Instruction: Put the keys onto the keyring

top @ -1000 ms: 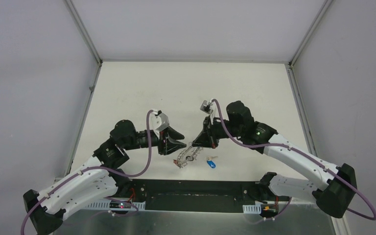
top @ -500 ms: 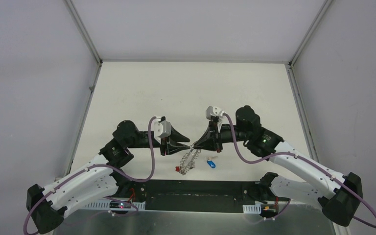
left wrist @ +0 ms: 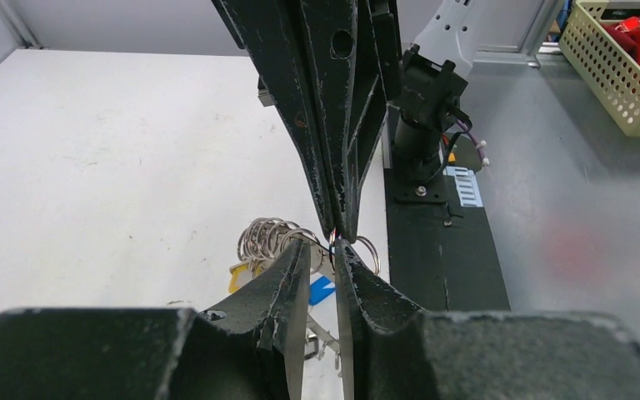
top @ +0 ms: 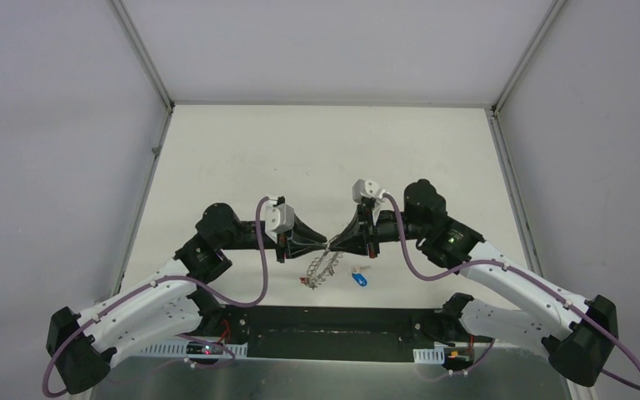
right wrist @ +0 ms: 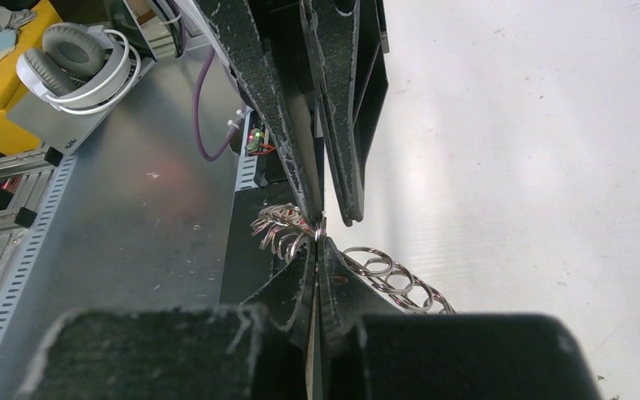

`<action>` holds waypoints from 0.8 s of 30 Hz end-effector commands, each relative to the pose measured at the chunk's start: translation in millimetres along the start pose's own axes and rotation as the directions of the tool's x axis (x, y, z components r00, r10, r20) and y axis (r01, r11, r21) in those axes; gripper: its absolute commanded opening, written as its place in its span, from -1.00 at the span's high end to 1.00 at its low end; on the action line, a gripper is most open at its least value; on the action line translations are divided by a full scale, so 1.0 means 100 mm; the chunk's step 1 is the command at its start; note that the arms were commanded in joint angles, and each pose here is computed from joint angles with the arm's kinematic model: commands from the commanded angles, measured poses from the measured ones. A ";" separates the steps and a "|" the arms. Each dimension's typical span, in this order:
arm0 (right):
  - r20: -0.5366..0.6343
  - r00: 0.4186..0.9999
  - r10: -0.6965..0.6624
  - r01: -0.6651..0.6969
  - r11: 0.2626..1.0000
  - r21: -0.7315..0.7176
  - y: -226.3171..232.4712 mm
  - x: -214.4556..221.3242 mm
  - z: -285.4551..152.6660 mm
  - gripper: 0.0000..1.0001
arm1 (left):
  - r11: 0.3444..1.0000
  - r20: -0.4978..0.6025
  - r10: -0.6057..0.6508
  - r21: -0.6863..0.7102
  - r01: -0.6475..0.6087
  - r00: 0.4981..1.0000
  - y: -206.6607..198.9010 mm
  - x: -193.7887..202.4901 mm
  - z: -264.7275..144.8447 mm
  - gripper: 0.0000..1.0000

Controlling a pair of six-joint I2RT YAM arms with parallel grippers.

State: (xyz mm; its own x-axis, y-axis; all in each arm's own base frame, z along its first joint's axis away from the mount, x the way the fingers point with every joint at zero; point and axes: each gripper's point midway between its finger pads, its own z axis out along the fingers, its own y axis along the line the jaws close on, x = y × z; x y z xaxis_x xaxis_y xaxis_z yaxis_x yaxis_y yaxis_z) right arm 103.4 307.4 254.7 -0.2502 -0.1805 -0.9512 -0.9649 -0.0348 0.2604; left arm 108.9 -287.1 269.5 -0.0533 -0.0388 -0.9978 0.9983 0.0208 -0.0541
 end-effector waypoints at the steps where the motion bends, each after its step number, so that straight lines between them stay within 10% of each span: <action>1: 0.083 0.991 -0.101 0.102 0.995 -0.007 0.06 -0.27 -0.03 1.00 | 0.999 0.033 0.016 0.049 -0.018 0.999 -0.08 -0.05 0.04 0.63; 19: 0.092 0.991 -0.099 0.096 0.995 0.028 0.02 -0.28 -0.05 1.00 | 0.999 0.021 0.014 0.028 -0.015 1.000 -0.06 -0.05 0.03 1.00; 24: 0.091 0.992 -0.091 0.087 0.995 0.053 0.00 -0.30 -0.08 0.10 | 0.999 -0.044 0.035 0.013 -0.035 0.998 -0.05 -0.08 -0.02 1.00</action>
State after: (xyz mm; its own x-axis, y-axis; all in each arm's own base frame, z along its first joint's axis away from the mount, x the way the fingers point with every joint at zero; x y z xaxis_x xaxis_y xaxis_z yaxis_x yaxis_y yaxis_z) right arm 107.8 305.9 256.5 -0.2412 -0.1661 -0.9562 -0.9695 -0.0025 0.2450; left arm 105.2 -287.9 257.5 -0.0884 -0.0069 -0.9961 0.9961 0.0069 -0.0884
